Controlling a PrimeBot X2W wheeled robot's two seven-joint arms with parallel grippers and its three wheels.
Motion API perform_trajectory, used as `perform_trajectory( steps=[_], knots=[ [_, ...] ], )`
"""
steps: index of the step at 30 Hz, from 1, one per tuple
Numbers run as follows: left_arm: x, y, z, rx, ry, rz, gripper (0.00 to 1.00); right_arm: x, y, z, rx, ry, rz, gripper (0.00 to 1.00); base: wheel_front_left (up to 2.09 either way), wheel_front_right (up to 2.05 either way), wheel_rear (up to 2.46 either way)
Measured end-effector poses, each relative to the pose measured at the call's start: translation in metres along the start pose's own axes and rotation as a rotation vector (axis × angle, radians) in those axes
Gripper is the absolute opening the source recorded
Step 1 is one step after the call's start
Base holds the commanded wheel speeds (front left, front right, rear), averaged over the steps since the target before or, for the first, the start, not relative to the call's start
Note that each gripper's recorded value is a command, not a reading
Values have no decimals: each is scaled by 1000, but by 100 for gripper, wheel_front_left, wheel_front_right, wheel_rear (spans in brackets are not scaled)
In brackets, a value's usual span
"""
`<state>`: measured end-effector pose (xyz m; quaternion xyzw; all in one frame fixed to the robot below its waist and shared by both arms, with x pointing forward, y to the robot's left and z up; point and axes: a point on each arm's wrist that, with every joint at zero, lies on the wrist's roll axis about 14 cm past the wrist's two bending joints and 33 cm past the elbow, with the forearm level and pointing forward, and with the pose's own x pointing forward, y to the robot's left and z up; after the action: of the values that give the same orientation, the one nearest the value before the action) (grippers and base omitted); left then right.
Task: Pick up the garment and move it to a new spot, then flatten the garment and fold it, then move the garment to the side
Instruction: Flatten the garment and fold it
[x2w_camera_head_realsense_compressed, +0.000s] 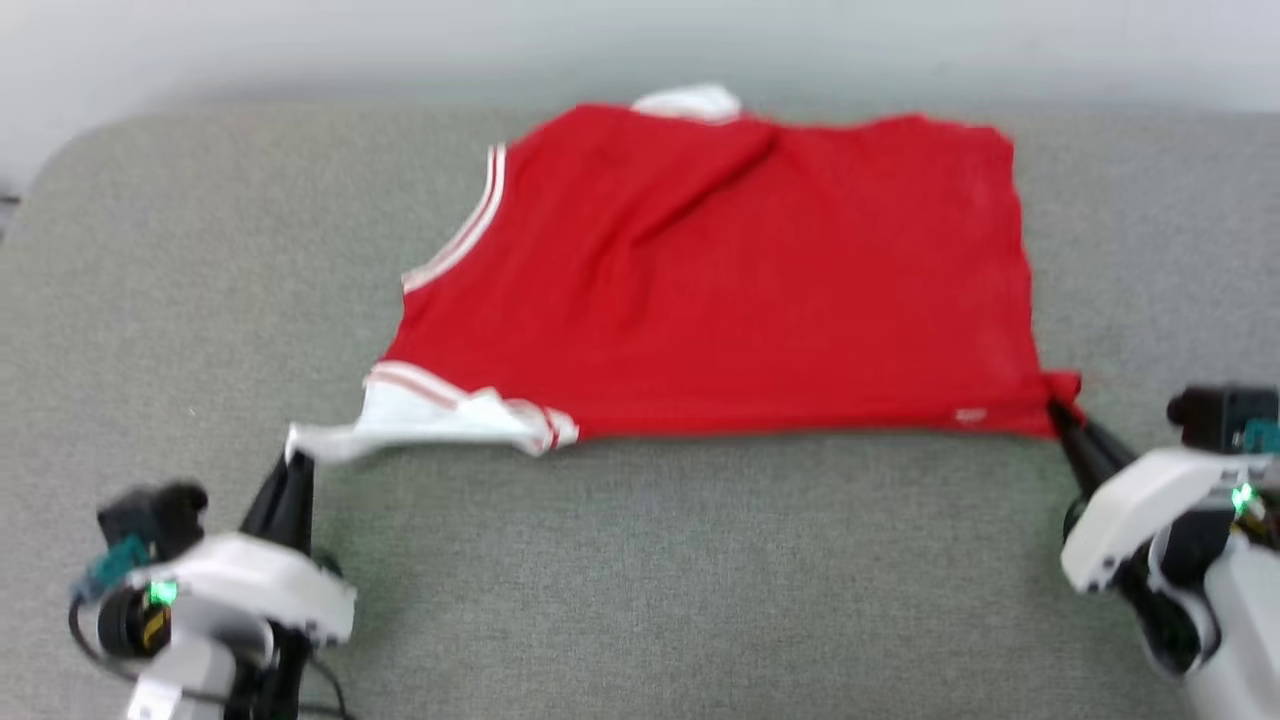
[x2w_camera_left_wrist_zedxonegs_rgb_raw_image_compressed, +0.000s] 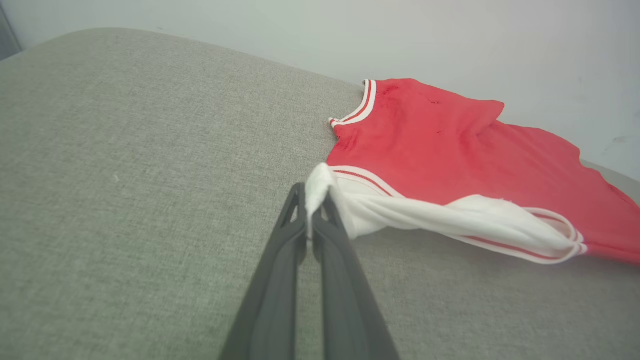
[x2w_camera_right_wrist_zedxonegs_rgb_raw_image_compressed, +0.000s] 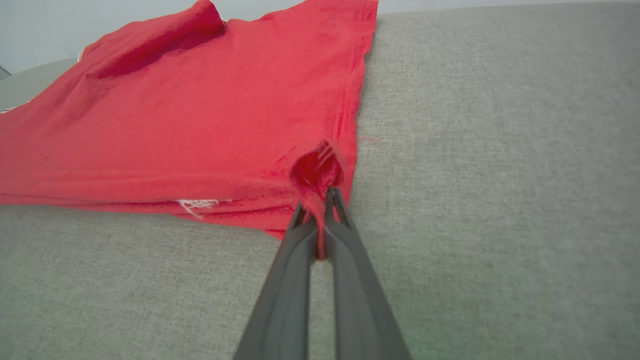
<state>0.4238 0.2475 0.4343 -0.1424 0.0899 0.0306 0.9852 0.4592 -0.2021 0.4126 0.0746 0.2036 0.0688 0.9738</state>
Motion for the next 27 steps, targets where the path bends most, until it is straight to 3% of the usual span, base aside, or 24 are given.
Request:
perform_trajectory(
  steps=[15, 23, 27],
  knots=[
    [-120, 10, -27, -77, 60, 95, 0, -118, 10, -43, 38, 31, -22, 0, 0, 0, 0],
    [-152, 18, -30, -111, 81, 145, 0, -148, 14, -63, 65, 90, -41, 0, 0, 0, 0],
    [-150, 12, -22, -100, 73, 116, 0, -150, 12, -59, 64, 87, -53, 0, 0, 0, 0]
  ],
)
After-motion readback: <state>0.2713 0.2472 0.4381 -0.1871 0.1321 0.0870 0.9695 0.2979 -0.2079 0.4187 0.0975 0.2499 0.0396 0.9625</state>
